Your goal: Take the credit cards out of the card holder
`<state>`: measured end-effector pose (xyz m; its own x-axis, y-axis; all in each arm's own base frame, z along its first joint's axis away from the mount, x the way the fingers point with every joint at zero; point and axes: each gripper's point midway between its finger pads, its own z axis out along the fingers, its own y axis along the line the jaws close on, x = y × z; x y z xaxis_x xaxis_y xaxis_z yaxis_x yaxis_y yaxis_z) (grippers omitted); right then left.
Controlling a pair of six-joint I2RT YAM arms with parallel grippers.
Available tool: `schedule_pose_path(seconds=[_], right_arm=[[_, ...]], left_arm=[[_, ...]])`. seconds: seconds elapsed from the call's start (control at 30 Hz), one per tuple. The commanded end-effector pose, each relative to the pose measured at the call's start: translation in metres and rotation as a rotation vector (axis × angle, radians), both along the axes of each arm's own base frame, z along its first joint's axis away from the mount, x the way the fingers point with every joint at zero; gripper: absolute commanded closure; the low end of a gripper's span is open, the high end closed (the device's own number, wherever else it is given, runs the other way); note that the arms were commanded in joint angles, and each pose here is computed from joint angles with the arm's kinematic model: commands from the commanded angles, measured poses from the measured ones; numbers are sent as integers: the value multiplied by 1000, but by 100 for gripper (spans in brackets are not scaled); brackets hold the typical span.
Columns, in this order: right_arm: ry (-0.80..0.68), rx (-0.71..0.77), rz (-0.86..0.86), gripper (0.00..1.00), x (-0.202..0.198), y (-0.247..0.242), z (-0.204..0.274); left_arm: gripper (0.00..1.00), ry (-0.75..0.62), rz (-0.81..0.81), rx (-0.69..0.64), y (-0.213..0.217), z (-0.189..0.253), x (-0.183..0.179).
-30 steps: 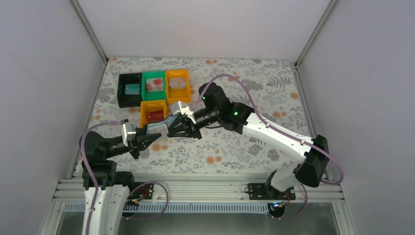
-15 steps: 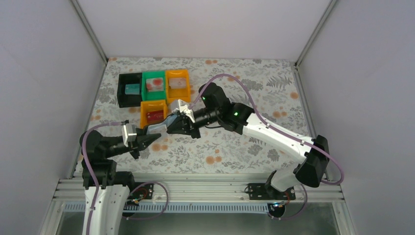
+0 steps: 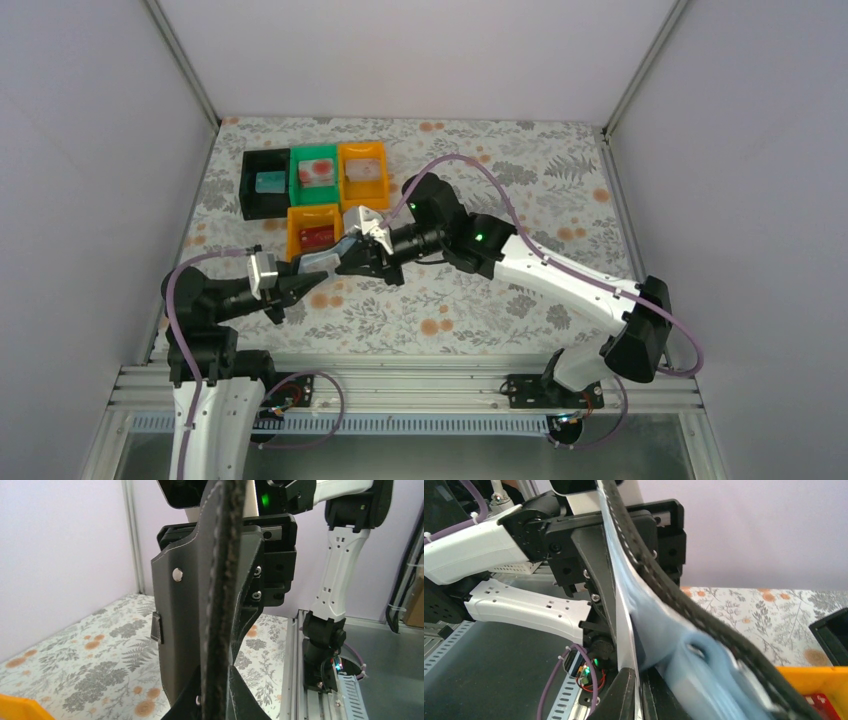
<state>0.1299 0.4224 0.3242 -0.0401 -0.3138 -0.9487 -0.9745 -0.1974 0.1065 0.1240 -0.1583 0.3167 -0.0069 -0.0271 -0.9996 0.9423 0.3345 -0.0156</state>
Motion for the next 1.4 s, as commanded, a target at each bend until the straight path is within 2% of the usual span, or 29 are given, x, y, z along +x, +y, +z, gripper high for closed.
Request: schedule_pose_path(seconds=[0.0, 0.33, 0.47, 0.6, 0.87, 0.93, 0.97, 1.07, 1.2, 1.37], right_arm=[[-92, 175, 125, 93, -30, 18, 43], [-106, 196, 163, 96, -41, 10, 50], [-108, 161, 103, 96, -30, 6, 40], [-88, 120, 22, 96, -12, -3, 30], [-116, 139, -36, 96, -7, -14, 33], [-126, 122, -63, 96, -2, -18, 30], [-130, 107, -78, 96, 2, -18, 27], [-123, 64, -91, 96, 5, -20, 19], [-108, 24, -81, 96, 3, -21, 10], [-120, -20, -125, 96, 11, -28, 0]], left_arm=[[98, -57, -90, 11, -6, 6, -18], [97, -40, -67, 6, -5, 4, -14], [97, -27, -29, 0, -3, 4, -9], [85, -20, -32, -2, -3, 4, -10], [82, 4, -33, -7, -3, 3, -10], [70, 7, -19, -8, -2, 5, -8], [69, 6, -14, -9, -2, 5, -8], [71, 7, 26, -14, 0, 6, -2], [81, 31, 79, -33, 4, 6, 9], [80, 66, 94, -50, 5, 4, 13]])
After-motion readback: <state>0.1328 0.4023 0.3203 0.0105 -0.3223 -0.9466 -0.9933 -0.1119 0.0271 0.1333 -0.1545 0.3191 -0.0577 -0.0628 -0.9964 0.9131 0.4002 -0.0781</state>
